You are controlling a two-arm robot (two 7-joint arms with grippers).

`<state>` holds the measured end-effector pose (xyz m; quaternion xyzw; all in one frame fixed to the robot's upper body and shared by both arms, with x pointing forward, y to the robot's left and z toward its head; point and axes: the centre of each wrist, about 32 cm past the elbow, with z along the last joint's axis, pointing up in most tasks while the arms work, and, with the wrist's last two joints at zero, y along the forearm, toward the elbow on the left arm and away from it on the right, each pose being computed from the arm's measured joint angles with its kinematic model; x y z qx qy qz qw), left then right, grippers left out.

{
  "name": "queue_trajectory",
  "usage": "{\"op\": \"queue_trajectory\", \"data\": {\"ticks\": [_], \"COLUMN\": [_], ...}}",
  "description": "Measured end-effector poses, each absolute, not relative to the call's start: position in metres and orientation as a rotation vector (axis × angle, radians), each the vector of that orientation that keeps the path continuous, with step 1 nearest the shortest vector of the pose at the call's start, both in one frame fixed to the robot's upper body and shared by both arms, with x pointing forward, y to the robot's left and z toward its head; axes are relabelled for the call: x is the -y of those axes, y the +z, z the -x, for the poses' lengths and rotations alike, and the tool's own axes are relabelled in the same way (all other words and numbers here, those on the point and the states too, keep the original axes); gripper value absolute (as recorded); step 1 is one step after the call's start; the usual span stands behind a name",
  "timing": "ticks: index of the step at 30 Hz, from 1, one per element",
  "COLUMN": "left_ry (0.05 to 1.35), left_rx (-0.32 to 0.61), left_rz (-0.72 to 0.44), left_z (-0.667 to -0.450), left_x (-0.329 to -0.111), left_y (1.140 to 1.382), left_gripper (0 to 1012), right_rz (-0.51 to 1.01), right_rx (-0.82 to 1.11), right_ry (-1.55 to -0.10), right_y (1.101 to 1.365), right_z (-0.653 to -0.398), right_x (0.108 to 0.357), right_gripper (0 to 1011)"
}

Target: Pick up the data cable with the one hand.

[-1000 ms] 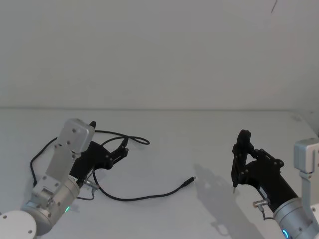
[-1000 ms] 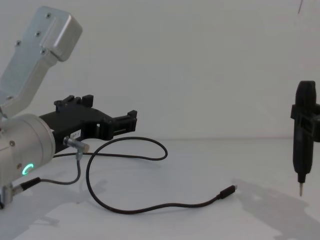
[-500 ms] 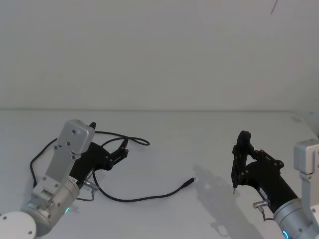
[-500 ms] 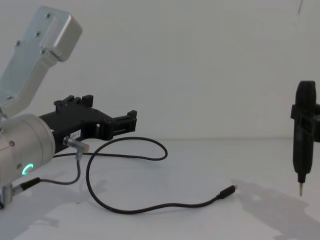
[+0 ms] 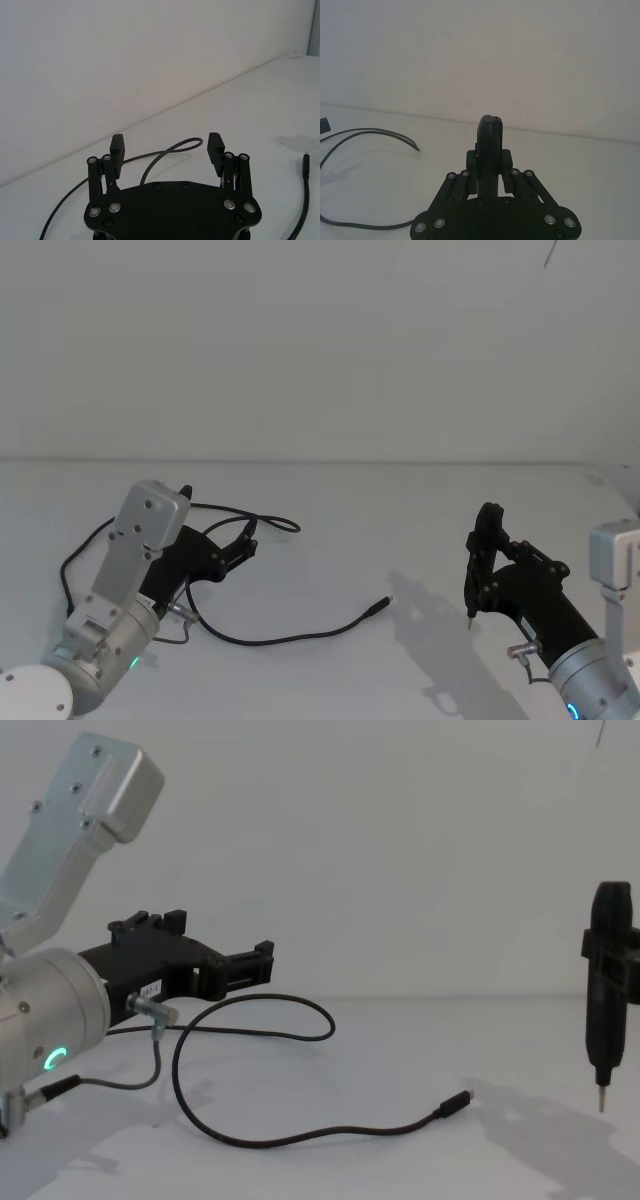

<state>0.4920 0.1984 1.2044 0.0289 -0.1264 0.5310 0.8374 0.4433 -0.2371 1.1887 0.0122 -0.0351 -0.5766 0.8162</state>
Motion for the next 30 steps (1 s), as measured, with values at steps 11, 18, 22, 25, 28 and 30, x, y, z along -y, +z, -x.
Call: {"op": "queue_trajectory", "data": {"ticks": [11,18,22,25,28,30], "left_ry": [1.1,1.032,0.986,0.943,0.896,0.873], "left_rx": [0.267,0.265,0.261,0.256,0.249,0.245], "left_rz": [-0.073,-0.106,-0.128,-0.149,-0.171,-0.182], "left_z": [-0.495,-0.499,-0.502,-0.504,-0.506,-0.507], "left_x": [-0.197,-0.198,-0.199,-0.202,-0.204,-0.205], "left_y": [1.206,1.212,1.216,1.219,1.223,1.225], "left_gripper": [1001,1001,1001,1001,1001,1001], "right_rz": [-0.026,-0.026,-0.026,-0.026,-0.026,-0.026], "right_rx": [0.075,0.075,0.075,0.075,0.075,0.075], "right_ry": [-1.229,-1.23,-1.229,-1.229,-1.229,-1.229], "right_y": [1.189,1.189,1.189,1.189,1.189,1.189], "right_z": [-0.443,-0.443,-0.443,-0.443,-0.443,-0.443], "right_x": [0.237,0.237,0.237,0.237,0.237,0.237], "right_gripper": [279,279,279,279,279,279]}}
